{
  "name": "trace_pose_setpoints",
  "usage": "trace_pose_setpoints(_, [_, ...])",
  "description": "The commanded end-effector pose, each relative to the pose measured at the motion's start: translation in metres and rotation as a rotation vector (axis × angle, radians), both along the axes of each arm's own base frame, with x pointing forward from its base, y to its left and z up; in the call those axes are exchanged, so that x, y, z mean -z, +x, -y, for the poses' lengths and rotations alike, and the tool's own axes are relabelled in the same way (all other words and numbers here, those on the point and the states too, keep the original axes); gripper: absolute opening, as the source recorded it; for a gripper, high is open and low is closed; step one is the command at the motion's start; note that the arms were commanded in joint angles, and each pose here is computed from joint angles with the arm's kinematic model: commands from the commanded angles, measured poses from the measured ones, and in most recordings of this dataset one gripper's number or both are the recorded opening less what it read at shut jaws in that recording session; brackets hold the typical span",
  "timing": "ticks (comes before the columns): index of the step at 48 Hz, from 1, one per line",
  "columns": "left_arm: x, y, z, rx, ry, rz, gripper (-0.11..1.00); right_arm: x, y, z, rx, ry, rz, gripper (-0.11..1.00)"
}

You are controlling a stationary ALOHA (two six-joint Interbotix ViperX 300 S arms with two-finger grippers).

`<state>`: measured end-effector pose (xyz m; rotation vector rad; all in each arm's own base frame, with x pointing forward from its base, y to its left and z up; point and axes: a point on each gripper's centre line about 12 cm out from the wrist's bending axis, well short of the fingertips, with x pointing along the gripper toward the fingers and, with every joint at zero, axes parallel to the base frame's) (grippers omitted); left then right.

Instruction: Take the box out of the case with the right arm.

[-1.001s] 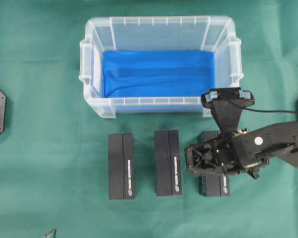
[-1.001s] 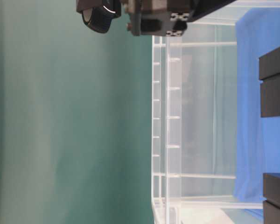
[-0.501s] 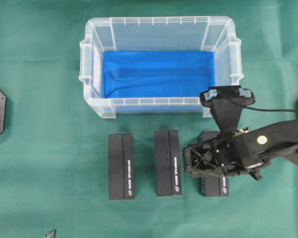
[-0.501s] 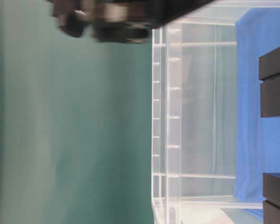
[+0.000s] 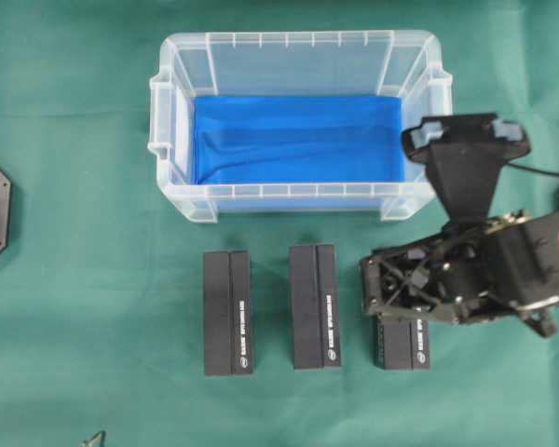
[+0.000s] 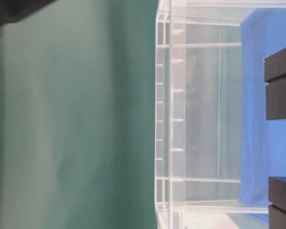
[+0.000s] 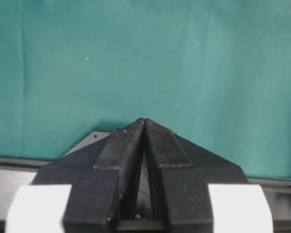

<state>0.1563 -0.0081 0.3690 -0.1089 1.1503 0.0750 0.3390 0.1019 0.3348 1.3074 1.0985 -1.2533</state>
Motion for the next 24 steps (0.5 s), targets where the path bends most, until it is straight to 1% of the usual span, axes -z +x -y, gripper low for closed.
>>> trace_pose_setpoints(1, [-0.0048, 0.0014, -0.0007, -0.005, 0.001, 0.017, 0.0, -0.0309, -0.0068, 0.004, 0.006, -0.002, 0.044, 0.88])
trace_pose_setpoints(7, [-0.0046, 0.0018, -0.0007, -0.005, 0.001, 0.016, 0.0, -0.0367, -0.0101, 0.0065, 0.009, -0.02, 0.026, 0.88])
trace_pose_setpoints(24, [-0.0051, 0.0018, -0.0005, -0.005, 0.0, 0.017, 0.0, -0.0356, -0.0119, 0.0093, 0.01, -0.035, 0.022, 0.87])
